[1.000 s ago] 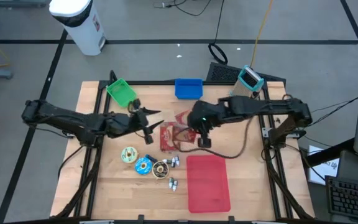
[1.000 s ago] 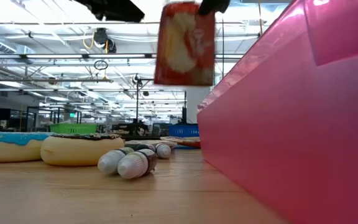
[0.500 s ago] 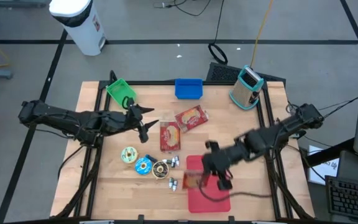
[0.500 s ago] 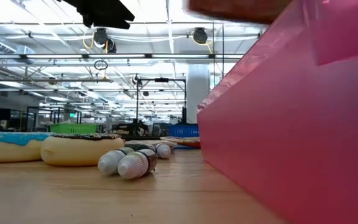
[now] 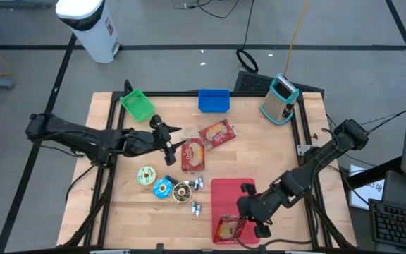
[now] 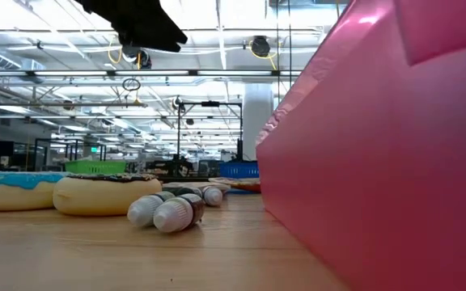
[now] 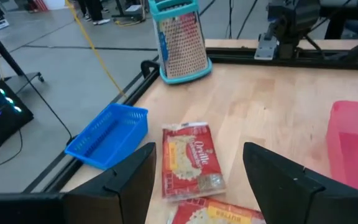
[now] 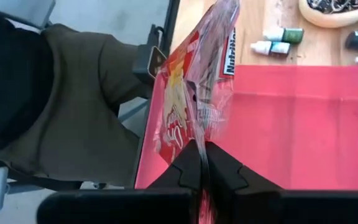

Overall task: Pick & Place Food Item
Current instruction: Put the left red popcorn bag into the red bin

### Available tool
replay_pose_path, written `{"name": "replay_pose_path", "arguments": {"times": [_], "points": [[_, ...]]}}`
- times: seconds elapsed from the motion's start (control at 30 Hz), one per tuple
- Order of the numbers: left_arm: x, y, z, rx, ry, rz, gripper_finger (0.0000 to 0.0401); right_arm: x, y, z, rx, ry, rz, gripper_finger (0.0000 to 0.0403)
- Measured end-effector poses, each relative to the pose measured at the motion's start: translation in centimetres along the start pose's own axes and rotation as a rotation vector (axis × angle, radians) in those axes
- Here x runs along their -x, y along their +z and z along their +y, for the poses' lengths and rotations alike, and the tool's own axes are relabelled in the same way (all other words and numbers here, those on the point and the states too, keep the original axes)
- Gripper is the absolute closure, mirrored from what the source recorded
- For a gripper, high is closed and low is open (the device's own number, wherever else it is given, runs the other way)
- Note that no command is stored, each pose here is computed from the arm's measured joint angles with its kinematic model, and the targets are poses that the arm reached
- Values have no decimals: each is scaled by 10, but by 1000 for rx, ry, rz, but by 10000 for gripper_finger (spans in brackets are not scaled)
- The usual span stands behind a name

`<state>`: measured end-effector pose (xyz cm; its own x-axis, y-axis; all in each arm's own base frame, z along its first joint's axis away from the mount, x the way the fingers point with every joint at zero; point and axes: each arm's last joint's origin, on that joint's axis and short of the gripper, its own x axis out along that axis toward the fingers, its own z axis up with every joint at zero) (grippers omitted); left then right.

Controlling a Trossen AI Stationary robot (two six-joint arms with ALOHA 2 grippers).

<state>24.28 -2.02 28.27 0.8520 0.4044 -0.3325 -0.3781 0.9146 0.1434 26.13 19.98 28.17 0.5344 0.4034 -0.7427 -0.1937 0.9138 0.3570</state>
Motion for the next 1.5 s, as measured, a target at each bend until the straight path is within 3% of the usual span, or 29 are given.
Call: {"name": "replay_pose_path", "arguments": {"times": [0.53, 0.8, 1.13, 1.3, 1.5], "points": [[-4, -1, -2, -36, -1, -2, 157, 18, -5, 2, 18, -10, -3, 403], [-4, -1, -2, -34, -1, -2, 157, 11, -8, 1, -37, -11, 5, 403], [-4, -1, -2, -33, -1, -3, 157, -11, -32, -14, -141, -20, 61, 401], [-4, 0, -2, -33, -1, -3, 157, -15, -34, -21, -152, -27, 54, 381], [-4, 0, -2, -33, -1, -3, 157, -17, -34, -26, -70, -31, 47, 333]]}}
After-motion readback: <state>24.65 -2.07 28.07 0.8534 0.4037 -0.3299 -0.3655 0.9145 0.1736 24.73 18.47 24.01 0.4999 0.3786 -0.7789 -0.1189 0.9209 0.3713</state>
